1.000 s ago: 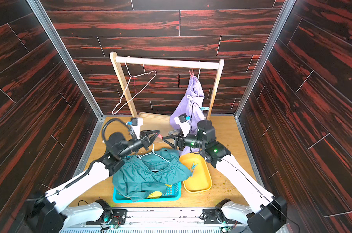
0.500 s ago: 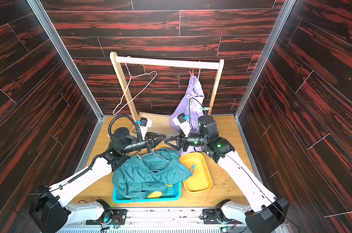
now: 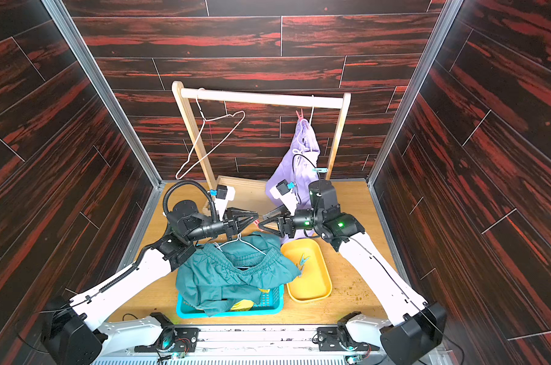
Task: Remove the clothespins securing shorts to the hanger
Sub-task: Place the clothespin in the storage box.
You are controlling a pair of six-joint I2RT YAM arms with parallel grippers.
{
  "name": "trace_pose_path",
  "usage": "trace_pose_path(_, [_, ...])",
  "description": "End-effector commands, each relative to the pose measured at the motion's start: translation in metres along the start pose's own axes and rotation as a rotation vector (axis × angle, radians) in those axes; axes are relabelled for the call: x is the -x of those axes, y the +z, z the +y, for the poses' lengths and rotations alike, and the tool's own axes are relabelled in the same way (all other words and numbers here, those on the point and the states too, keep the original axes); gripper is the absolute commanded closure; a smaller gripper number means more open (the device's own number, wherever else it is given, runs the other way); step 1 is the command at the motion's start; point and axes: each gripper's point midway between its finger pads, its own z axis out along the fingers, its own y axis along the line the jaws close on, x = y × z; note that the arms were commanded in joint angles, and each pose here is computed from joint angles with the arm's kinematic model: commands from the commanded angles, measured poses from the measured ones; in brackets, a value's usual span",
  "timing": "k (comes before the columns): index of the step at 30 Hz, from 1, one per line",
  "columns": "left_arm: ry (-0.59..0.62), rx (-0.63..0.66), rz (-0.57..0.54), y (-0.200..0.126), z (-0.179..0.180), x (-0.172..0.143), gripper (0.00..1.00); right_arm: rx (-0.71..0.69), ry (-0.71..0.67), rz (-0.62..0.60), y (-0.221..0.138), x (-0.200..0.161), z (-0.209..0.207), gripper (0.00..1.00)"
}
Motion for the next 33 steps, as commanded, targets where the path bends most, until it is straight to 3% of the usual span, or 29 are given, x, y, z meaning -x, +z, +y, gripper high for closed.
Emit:
trace_pose_path(1, [0.033, -0.097, -0.023, -0.006, -0.025, 0.016, 1.00, 0.056, -0.011, -0.009, 0.004, 0.008, 0.003, 0.52])
trace_pose_path(33, [0.047, -0.073, -0.003, -0.010, -0.026, 0.015, 1.00, 0.162, 0.052, 0.014, 0.025, -0.017, 0.006, 0.64])
